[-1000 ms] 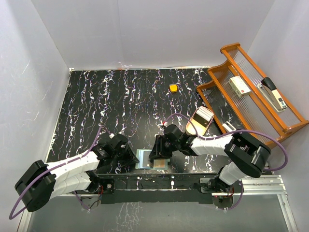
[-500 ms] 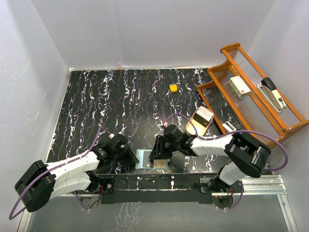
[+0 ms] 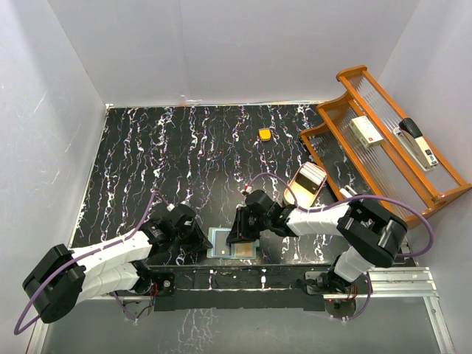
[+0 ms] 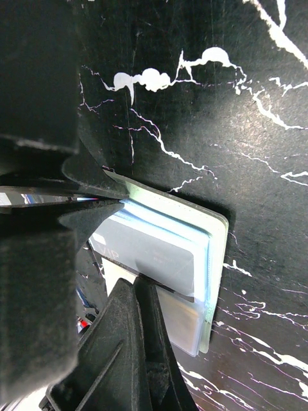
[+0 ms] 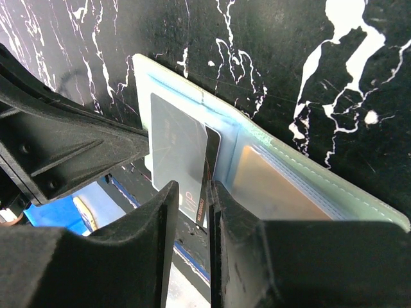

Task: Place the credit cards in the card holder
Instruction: Insert the credit card into the card holder.

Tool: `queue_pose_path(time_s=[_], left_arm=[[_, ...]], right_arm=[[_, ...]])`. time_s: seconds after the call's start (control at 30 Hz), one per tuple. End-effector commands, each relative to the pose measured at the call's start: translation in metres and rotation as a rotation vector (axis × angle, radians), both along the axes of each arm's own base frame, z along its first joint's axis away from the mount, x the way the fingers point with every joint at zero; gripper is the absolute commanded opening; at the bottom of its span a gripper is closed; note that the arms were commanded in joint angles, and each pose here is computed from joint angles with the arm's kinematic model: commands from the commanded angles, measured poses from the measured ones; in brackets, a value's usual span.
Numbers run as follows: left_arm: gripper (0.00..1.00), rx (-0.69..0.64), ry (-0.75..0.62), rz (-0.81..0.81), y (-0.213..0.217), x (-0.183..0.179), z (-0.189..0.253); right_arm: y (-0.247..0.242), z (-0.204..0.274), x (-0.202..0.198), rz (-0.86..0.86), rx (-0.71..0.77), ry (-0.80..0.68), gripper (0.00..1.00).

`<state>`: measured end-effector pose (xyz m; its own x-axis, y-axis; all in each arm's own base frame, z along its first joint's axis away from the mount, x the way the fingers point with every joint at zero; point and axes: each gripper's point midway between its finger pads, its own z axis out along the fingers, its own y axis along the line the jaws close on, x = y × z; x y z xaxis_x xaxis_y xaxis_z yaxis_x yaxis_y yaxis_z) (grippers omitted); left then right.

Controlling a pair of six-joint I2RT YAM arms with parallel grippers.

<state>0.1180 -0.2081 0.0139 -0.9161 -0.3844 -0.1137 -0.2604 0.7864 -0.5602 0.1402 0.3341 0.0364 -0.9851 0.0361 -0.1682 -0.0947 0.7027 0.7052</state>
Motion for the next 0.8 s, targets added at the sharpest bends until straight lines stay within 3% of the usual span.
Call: queue_pose_path(time_s=[0.0,0.37,0.77], left_arm=[[0.03,0.092,0.082,-0.029,0.019,-0.022,-0.021],[0.12,0.115,0.046,-0.023,0.021,-0.014,-0.011],[0.54,0.097,-0.083,-0.028,0.012,0.010,0.036]], right_arm=[[0.018,0.019,0.008,0.027,0.065,-0.050,0.22],[0.003,0.018,0.009,0.050,-0.028,-0.089,0.33],[-0.027,0.064,0.046,0.104,-0.203,-0.343,0.41]])
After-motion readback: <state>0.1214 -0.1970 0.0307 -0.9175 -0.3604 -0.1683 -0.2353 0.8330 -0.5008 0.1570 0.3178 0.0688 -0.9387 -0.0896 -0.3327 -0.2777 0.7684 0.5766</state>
